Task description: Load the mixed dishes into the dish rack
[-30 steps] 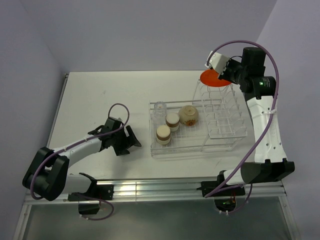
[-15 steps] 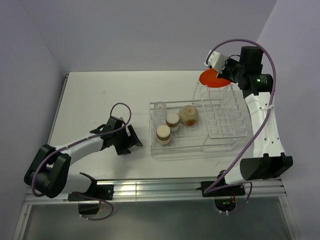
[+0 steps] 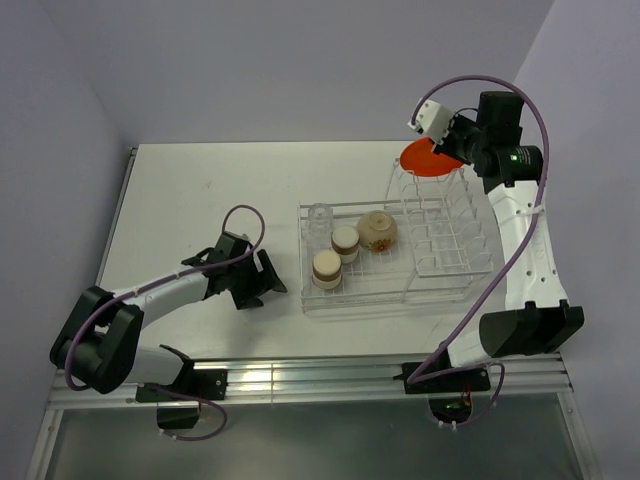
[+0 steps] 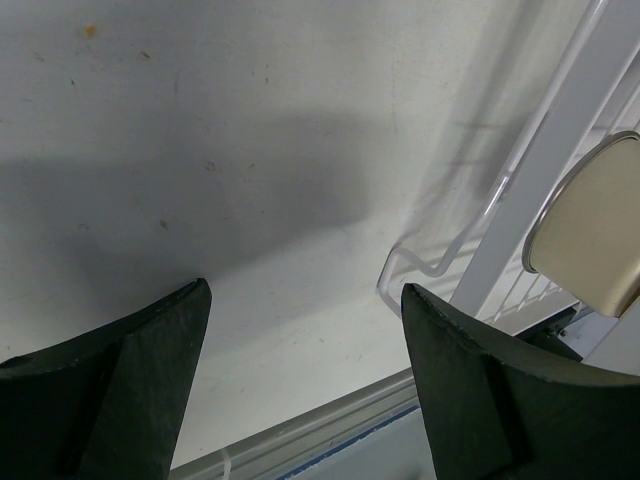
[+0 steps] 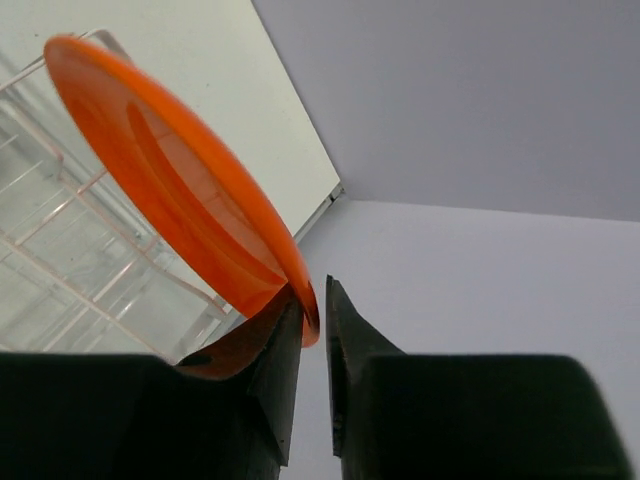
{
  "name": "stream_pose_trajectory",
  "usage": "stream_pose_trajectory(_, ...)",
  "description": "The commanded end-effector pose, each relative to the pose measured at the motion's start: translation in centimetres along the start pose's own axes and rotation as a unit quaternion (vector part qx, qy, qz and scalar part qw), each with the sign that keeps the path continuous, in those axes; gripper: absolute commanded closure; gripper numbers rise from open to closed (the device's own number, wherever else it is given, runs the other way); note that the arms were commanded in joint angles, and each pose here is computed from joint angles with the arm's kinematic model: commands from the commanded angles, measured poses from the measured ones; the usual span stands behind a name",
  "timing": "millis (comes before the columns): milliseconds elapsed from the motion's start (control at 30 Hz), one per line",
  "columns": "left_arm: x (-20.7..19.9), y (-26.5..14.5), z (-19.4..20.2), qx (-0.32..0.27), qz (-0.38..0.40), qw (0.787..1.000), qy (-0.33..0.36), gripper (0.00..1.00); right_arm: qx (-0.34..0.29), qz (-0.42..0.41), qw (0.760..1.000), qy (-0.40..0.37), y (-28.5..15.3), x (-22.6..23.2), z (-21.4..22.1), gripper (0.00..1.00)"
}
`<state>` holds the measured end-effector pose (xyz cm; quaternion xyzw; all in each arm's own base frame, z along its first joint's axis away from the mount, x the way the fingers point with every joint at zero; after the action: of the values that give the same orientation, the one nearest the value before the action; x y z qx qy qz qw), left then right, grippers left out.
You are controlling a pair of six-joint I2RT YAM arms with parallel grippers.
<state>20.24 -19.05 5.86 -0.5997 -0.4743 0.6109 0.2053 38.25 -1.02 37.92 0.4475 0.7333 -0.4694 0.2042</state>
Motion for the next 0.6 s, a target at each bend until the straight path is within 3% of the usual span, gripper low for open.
stream_pose_trajectory(0,0.5,0.4,0.2,0.001,-0.016,1.0,0.005,0.16,-0.028,0.069,0.997,0.016,-0.9,-2.4,-1.0,0.67)
stream_pose_trajectory(133,0.5,0.3,0.2,-0.001,-0.015,1.0,0.006,0.16,-0.053,0.081,0.995,0.016,-2.0,-2.3,-1.6,0.5)
stream_pose_trajectory(267,0.3,0.4,0.5,0.002,-0.014,1.0,0.003,0.15,-0.073,0.084,0.994,0.012,-2.8,-2.2,-2.3,0.47)
stream_pose_trajectory(300,0.3,0.3,0.6,0.002,-0.014,1.0,0.004,0.16,-0.078,0.081,0.994,0.011,-2.9,-2.1,-2.5,0.28)
stream_pose_trajectory(333,0.1,0.2,0.6,0.001,-0.013,1.0,0.005,0.16,-0.082,0.082,0.993,0.012,-3.2,-2.0,-2.6,0.22)
stream_pose_trajectory(400,0.0,0.1,0.6,-0.002,-0.013,1.0,0.004,0.15,-0.097,0.085,0.992,0.011,-3.5,-2.1,-3.1,0.19)
stream_pose_trajectory(467,0.0,0.0,0.8,-0.002,-0.014,1.0,0.002,0.15,-0.103,0.095,0.99,0.012,-3.9,-2.2,-3.2,0.09)
stream_pose_trajectory(533,-0.1,-0.2,0.8,-0.006,-0.014,1.0,0.003,0.15,-0.111,0.093,0.989,0.012,-4.4,-2.0,-3.5,0.07)
stream_pose_trajectory(567,-0.1,-0.2,0.9,-0.004,-0.015,1.0,0.001,0.15,-0.117,0.098,0.988,0.014,-4.6,-2.1,-3.7,0.01)
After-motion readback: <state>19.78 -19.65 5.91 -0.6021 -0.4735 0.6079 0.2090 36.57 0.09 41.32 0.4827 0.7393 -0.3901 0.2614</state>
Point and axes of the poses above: each gripper's point midway between its finger pads, its own y axis out along the fingers, its own x axis along the line the jaws close on, z = x × y, the point moved 3 cm from there along -y, back along the fingers, and after that the axes turned 3 degrees about y, right-handed, at the moved point
